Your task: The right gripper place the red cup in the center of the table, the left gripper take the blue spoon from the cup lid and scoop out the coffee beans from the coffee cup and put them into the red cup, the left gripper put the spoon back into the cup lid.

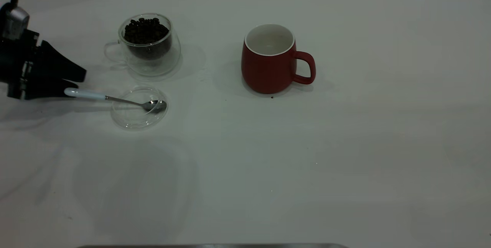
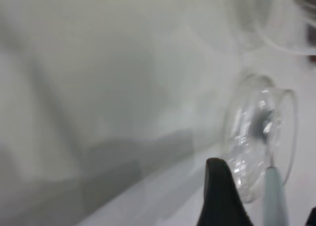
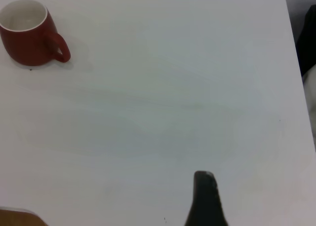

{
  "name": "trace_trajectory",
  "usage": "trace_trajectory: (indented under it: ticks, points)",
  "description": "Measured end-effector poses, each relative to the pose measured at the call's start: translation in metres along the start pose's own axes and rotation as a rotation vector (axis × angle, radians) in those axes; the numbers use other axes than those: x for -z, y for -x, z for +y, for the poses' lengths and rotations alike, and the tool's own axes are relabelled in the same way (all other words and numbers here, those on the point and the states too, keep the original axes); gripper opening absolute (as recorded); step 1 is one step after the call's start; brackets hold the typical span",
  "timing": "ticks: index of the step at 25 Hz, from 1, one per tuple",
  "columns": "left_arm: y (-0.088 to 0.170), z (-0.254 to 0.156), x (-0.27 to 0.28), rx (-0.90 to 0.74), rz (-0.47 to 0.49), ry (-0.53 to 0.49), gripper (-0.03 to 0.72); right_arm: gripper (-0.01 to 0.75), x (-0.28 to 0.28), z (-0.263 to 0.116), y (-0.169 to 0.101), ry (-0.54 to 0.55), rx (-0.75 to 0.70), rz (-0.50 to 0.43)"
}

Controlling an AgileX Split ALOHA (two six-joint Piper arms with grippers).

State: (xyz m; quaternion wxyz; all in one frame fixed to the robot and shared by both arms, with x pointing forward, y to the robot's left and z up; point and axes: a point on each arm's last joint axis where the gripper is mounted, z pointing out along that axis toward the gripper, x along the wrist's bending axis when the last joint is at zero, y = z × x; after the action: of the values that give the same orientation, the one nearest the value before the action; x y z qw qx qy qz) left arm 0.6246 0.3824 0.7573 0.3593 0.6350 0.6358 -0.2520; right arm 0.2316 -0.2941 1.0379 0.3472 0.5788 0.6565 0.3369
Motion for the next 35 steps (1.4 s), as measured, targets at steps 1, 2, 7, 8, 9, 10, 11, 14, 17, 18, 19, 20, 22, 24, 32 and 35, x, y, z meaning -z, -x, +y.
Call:
trace_trajectory:
  ticks: [1,2,7,8,9,10,11,14,17,18,19,20,22,24,32,35]
  points:
    - [0.0,0.007,0.005,-0.007,0.02,-0.016,0.523,0.588,0.0,0.0,0.0,0.0,0.0,0.0]
    - [0.0,0.012,0.009,-0.008,0.041,-0.036,0.523,0.588,0.0,0.0,0.0,0.0,0.0,0.0]
    - [0.015,0.046,0.048,0.004,0.225,-0.215,0.524,0.588,0.0,0.0,0.0,0.0,0.0,0.0]
    - [0.023,0.057,0.057,-0.009,0.284,-0.224,0.524,0.588,0.0,0.0,0.0,0.0,0.0,0.0]
    - [0.028,0.065,0.066,-0.009,0.353,-0.23,0.526,0.588,0.0,0.0,0.0,0.0,0.0,0.0]
    - [0.039,0.077,0.076,-0.015,0.424,-0.21,0.526,0.588,0.0,0.0,0.0,0.0,0.0,0.0]
    - [0.051,0.088,0.084,-0.027,0.483,-0.187,0.526,0.588,0.0,0.0,0.0,0.0,0.0,0.0]
    - [0.096,0.107,0.1,-0.067,0.582,-0.117,0.526,0.588,0.0,0.0,0.0,0.0,0.0,0.0]
    - [0.145,0.113,0.105,-0.13,0.623,-0.08,0.527,0.588,0.0,0.0,0.0,0.0,0.0,0.0]
    - [0.162,0.112,0.105,-0.14,0.637,-0.07,0.528,0.588,0.0,0.0,0.0,0.0,0.0,0.0]
    - [0.179,0.11,0.106,-0.152,0.652,-0.063,0.528,0.588,0.0,0.0,0.0,0.0,0.0,0.0]
    - [0.193,0.107,0.106,-0.159,0.671,-0.061,0.528,0.588,0.0,0.0,0.0,0.0,0.0,0.0]
    - [0.226,0.094,0.109,-0.204,0.715,-0.067,0.528,0.588,0.0,0.0,0.0,0.0,0.0,0.0]
    - [0.254,0.077,0.114,-0.245,0.742,-0.069,0.528,0.588,0.0,0.0,0.0,0.0,0.0,0.0]
    - [0.328,-0.025,0.163,-0.284,0.77,0.008,0.528,0.588,0.0,0.0,0.0,0.0,0.0,0.0]
    - [0.346,-0.07,0.18,-0.314,0.791,0.054,0.528,0.588,0.0,0.0,0.0,0.0,0.0,0.0]
